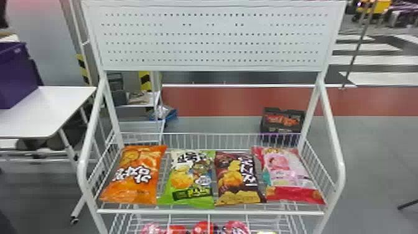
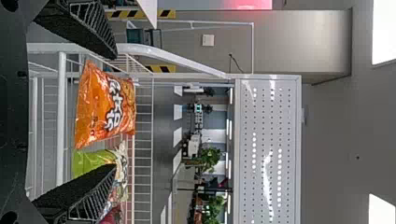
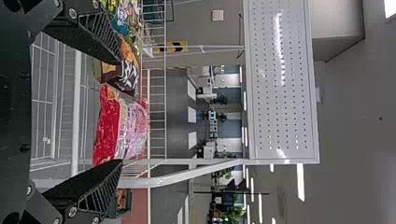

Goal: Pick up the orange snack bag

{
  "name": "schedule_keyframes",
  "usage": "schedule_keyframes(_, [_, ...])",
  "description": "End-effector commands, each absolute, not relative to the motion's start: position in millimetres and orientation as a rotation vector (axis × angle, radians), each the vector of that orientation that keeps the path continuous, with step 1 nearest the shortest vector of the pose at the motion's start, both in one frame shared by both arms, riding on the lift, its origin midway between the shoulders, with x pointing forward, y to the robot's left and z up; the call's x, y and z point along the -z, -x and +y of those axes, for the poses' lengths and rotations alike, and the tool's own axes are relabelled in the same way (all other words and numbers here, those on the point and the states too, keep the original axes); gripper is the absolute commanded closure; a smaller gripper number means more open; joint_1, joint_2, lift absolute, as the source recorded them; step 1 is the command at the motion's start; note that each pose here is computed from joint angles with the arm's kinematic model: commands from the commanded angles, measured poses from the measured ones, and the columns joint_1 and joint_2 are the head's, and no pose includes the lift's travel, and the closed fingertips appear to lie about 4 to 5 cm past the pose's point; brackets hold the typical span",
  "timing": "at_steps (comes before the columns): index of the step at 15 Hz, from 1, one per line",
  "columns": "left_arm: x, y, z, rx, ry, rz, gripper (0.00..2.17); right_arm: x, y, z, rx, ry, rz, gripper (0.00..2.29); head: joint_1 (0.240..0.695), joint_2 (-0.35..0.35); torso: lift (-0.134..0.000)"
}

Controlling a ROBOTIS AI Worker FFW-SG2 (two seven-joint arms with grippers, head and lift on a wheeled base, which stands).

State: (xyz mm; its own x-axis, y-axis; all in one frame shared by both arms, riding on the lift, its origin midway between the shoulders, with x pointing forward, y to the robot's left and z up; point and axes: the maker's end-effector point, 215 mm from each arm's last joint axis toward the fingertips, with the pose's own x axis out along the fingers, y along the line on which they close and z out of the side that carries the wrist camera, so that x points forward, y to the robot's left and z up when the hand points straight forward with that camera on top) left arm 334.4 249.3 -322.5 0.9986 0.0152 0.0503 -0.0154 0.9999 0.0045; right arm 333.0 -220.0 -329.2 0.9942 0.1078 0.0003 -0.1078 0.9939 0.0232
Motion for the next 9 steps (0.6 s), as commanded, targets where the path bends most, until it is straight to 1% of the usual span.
schedule_keyframes(1, [324, -340, 247, -0.011, -0.005, -0.05, 0.05, 330, -333, -220, -0.108, -0.023, 0.002, 0.14, 0.499, 0.0, 0.0])
schedule_keyframes(3, [328, -354, 244, -0.011, -0.005, -0.049, 0.06, 331, -333, -220, -0.109, -0.023, 0.004, 0.14, 0.499, 0.0, 0.0])
schedule_keyframes(6, [362, -395, 227, 0.01, -0.025, 0.025, 0.07, 331, -332, -219, -0.108, -0.025, 0.004, 0.14, 0.499, 0.0, 0.0])
schedule_keyframes(8, [369, -426, 224, 0.005, 0.037, 0.041, 0.08, 331, -331, -218, -0.111, -0.024, 0.004, 0.14, 0.499, 0.0, 0.0])
schedule_keyframes(9, [367, -439, 224, 0.004, 0.054, 0.032, 0.09, 330, -329, -217, -0.112, -0.023, 0.002, 0.14, 0.499, 0.0, 0.0])
